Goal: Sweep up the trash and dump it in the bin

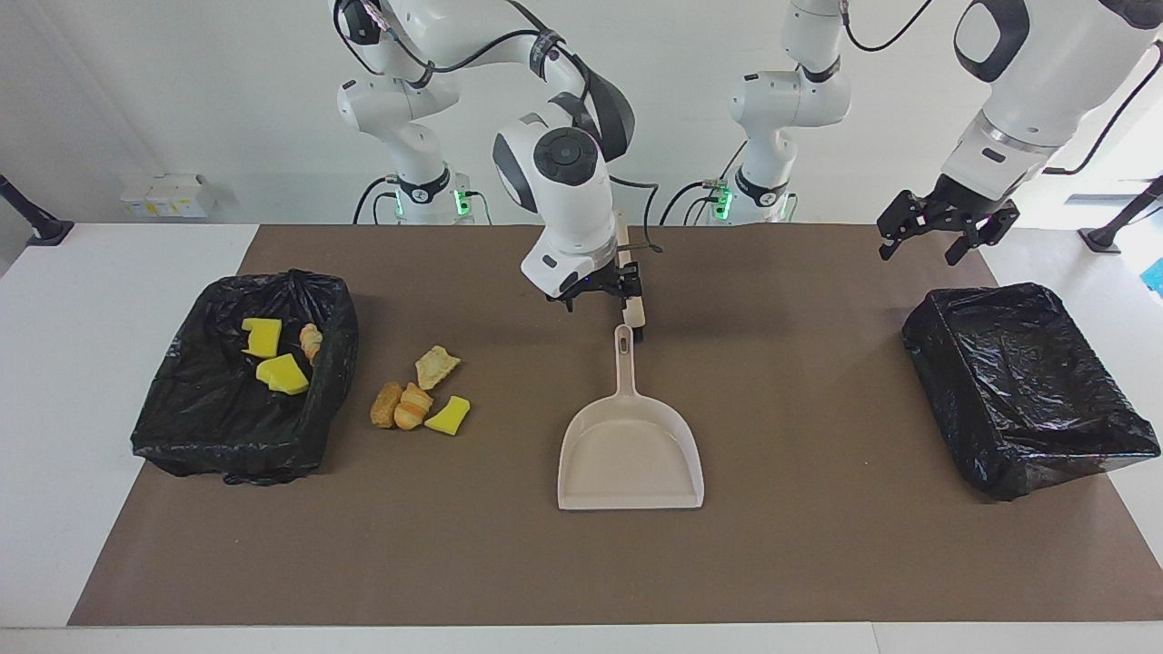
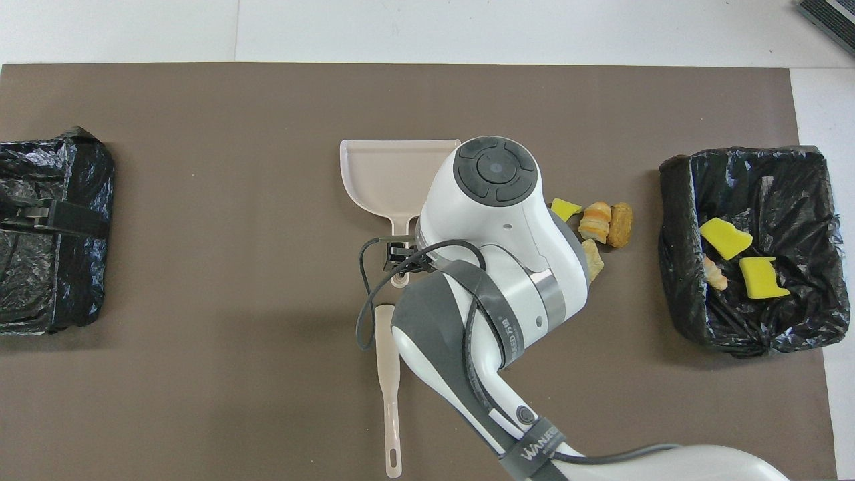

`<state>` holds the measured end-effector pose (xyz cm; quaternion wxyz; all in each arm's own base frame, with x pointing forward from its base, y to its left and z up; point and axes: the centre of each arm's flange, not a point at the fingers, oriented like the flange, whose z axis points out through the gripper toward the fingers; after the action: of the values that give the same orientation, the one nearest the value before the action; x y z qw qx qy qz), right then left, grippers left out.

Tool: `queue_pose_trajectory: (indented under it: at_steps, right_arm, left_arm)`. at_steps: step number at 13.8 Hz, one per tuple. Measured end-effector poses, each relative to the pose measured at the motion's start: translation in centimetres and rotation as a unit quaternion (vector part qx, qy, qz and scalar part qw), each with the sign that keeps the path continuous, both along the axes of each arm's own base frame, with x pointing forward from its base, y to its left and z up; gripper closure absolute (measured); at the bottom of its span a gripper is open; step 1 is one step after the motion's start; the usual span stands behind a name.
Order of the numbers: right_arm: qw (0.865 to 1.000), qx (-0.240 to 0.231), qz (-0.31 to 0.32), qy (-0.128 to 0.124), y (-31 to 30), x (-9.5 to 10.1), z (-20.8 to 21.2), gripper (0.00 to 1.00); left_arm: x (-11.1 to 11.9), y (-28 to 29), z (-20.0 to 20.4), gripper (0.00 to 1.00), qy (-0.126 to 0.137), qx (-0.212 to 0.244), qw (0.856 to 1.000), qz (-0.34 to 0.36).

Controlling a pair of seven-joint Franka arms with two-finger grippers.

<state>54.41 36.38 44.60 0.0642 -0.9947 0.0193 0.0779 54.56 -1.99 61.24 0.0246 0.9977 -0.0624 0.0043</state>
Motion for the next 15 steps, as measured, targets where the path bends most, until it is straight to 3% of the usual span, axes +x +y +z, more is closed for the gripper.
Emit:
queue_pose_trajectory:
  at_steps: [3,5,7,10,15]
  right_arm:
    - [1.000,-0.004,-0.012,0.006,0.0,-0.2,-0.4,0.08]
    - [1.000,-0.010,-0.013,0.018,1.2,-1.7,-0.6,0.08]
    - [0.999,-0.018,0.003,0.031,3.3,-5.1,-1.2,0.09]
    - [0.997,0.002,0.007,0.078,4.4,-11.1,-2.6,0.09]
    - [0.996,-0.008,0.024,0.080,5.9,-19.9,-7.1,0.09]
  left_arm:
    - [0.0,0.0,0.0,0.00,0.000,0.000,1.000,0.000]
    - [0.0,0.0,0.0,0.00,0.000,0.000,1.000,0.000]
    - [0.0,0.0,0.0,0.00,0.000,0.000,1.000,0.000]
    - [0.0,0.0,0.0,0.00,0.000,0.000,1.000,0.000]
    - [0.0,0.0,0.0,0.00,0.000,0.000,1.000,0.000]
